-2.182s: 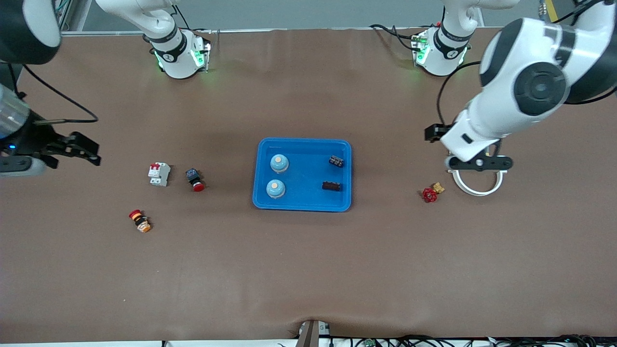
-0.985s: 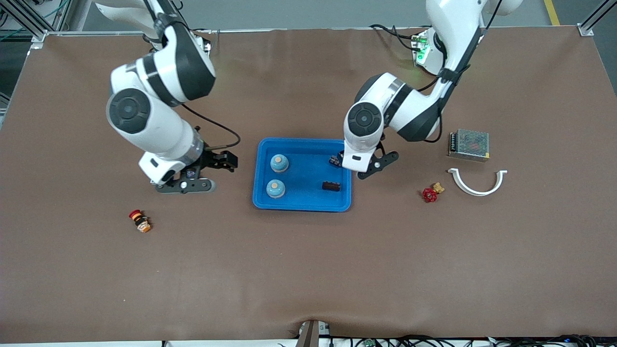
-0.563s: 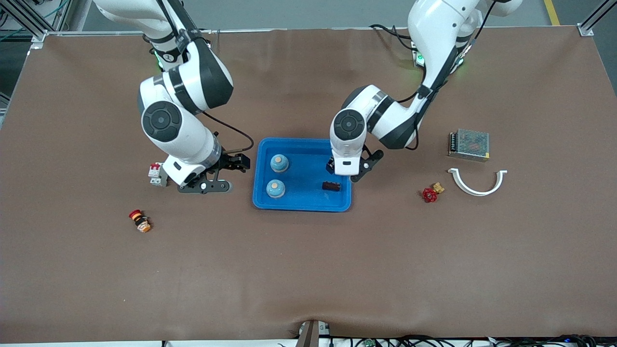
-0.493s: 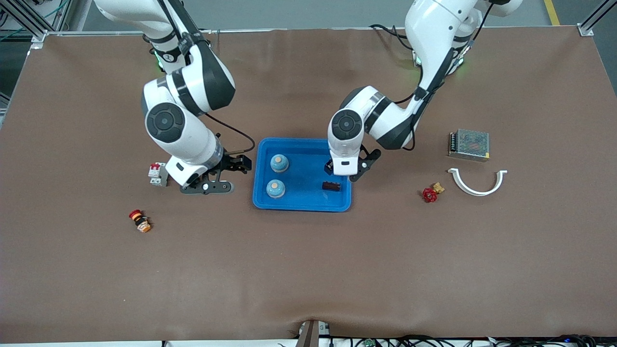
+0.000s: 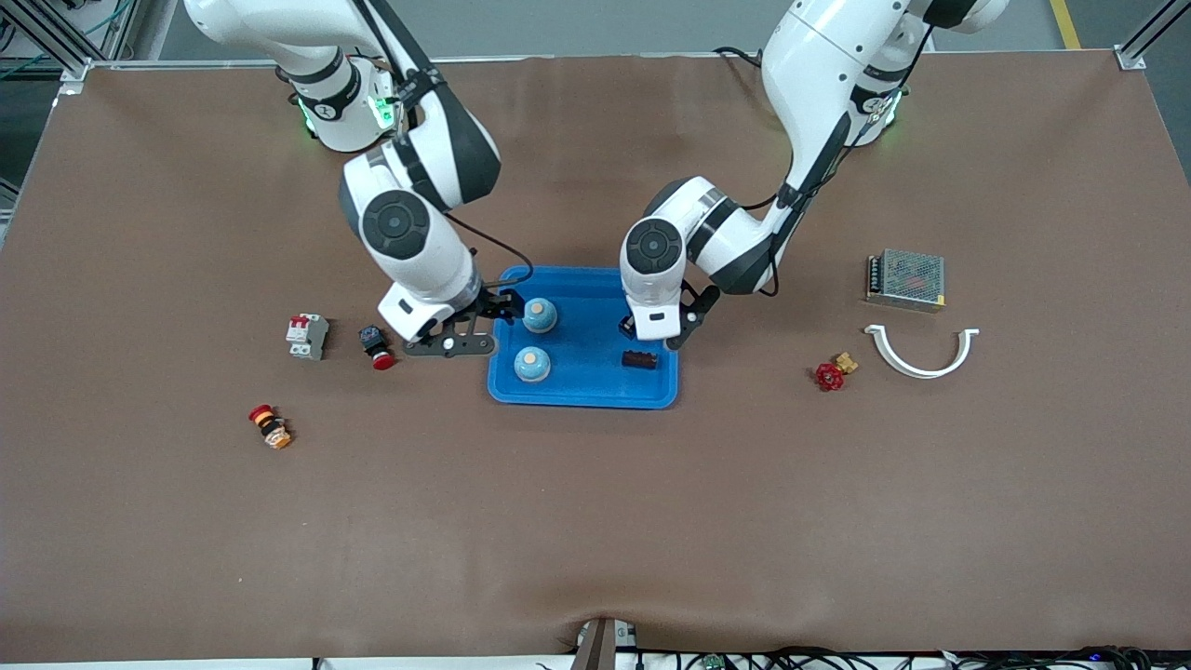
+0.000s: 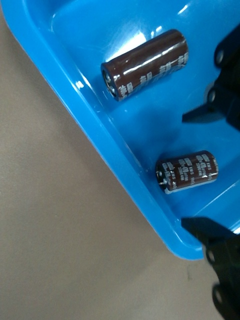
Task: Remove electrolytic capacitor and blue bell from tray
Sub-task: 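Grasp the black capacitor with the left gripper while the right gripper grasps the bell, then lift the capacitor with the left gripper while the right gripper lifts the bell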
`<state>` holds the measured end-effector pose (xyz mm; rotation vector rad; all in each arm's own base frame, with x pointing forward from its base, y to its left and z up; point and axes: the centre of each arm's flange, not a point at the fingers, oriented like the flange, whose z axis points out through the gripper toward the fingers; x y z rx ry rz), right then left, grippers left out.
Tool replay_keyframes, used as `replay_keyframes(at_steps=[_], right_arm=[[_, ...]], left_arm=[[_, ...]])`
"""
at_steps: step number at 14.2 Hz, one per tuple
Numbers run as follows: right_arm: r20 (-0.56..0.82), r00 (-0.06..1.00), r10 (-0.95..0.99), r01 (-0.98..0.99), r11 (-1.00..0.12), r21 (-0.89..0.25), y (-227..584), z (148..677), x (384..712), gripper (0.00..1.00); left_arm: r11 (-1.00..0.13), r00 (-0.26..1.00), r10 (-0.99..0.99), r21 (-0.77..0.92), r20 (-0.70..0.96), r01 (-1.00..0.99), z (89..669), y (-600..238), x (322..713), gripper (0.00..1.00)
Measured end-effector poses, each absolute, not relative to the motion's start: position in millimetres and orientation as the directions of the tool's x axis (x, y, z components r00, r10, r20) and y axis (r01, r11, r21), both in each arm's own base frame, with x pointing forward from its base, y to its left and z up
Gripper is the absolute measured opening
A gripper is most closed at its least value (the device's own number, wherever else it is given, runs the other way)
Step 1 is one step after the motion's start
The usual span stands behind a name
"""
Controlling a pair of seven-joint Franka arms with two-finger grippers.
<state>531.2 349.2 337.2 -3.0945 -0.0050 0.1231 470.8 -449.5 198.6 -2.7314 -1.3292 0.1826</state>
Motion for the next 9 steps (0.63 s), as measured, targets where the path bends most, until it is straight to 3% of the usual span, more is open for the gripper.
replay_keyframes(at_steps=[1,2,5,6,9], right_arm=[[-0.077,0.997,0.009,0.006,-0.999,-0.043,354.8,331.1,527.5,1.00],[-0.074,0.997,0.013,0.010,-0.999,-0.042,357.6,324.6,524.8,1.00],[-0.051,0.998,0.022,0.019,-0.999,-0.047,362.3,306.6,517.6,1.00],[-0.042,0.999,0.026,0.024,-0.998,-0.049,364.2,300.1,514.2,1.00],[-0.039,0.998,0.039,0.038,-0.998,-0.044,369.8,283.6,505.3,1.00]], left_arm=[[-0.608,0.606,0.793,-0.139,-0.064,0.781,196.1,-449.6,471.3,0.78],[-0.603,0.601,0.797,-0.138,-0.063,0.786,194.1,-450.0,472.0,0.70],[-0.596,0.593,0.803,-0.135,-0.064,0.792,191.8,-451.9,475.0,0.38],[-0.595,0.593,0.803,-0.133,-0.064,0.792,192.5,-452.3,475.5,0.32],[-0.603,0.601,0.797,-0.130,-0.055,0.787,192.5,-452.8,475.7,0.32]])
